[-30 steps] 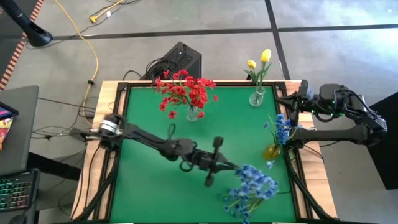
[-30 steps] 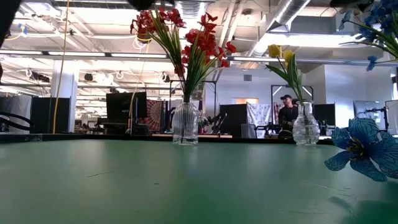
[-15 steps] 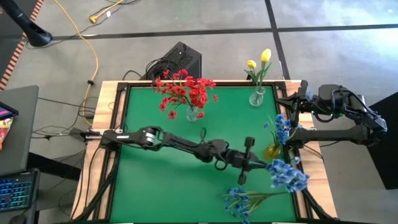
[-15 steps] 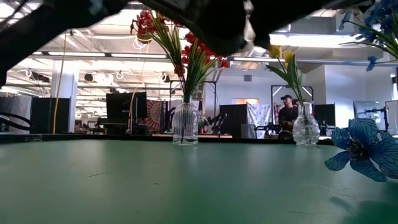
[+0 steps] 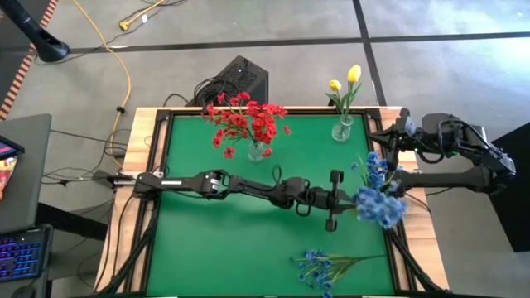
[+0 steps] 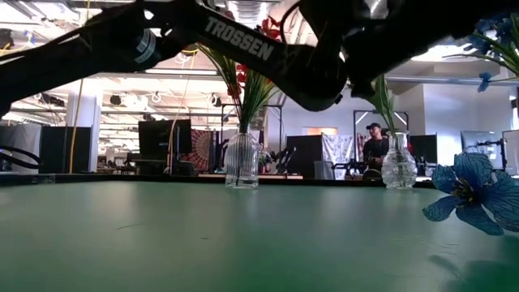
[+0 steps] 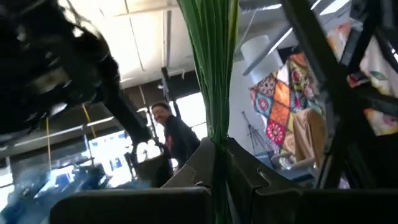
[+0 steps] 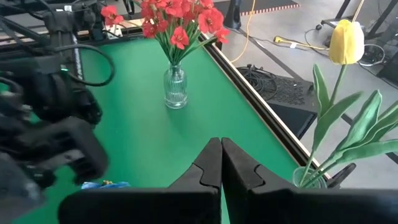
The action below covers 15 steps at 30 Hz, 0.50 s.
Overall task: Sort flowers into vase by color
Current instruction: Put the top blue flowers into the yellow transparent vase
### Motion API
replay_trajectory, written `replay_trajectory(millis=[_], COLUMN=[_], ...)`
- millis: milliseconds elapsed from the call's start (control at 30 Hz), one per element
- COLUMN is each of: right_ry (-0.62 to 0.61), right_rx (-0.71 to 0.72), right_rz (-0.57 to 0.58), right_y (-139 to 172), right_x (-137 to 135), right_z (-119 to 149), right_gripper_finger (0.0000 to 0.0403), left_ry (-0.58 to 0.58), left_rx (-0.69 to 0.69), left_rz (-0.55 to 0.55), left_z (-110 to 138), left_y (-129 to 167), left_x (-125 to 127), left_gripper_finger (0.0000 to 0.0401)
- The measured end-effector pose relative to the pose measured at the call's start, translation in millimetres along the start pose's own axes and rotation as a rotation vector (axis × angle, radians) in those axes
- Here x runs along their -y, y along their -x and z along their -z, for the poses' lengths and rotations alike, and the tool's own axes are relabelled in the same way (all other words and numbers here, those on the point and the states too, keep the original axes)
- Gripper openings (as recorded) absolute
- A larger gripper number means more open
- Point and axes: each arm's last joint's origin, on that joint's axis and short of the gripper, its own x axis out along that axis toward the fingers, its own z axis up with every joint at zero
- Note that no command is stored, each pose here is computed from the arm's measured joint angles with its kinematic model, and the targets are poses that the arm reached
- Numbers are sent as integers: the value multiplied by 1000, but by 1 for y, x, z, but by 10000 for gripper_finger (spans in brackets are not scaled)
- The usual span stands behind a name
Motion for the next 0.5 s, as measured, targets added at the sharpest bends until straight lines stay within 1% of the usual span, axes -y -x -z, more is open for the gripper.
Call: replay_trajectory(millis=[133, 200, 233, 300, 367, 433, 500], right_ry=[-1, 18, 26, 29, 24, 8, -10], right_rx=[-10, -51, -66, -65, -44, -3, 18], right_rz=[0, 8, 31, 117, 155, 147, 73], right_y=[0, 4, 7, 17, 28, 37, 44], right_x=[0, 1, 3, 8, 11, 13, 12], right_z=[1, 5, 6, 4, 1, -5, -8], right_gripper_finger=[26, 23, 23, 23, 23, 23, 23], left_ry=[30, 28, 20, 7, 0, -6, -9], left_rx=[1, 22, 39, 83, 124, 151, 190], left_rz=[53, 82, 88, 81, 71, 58, 42], left_z=[3, 2, 0, -4, -9, -11, -15], left_y=[2, 2, 2, 2, 2, 3, 3], left_x=[-7, -6, -6, -6, -6, -8, -9], left_gripper_finger=[2, 2, 2, 2, 2, 2, 2])
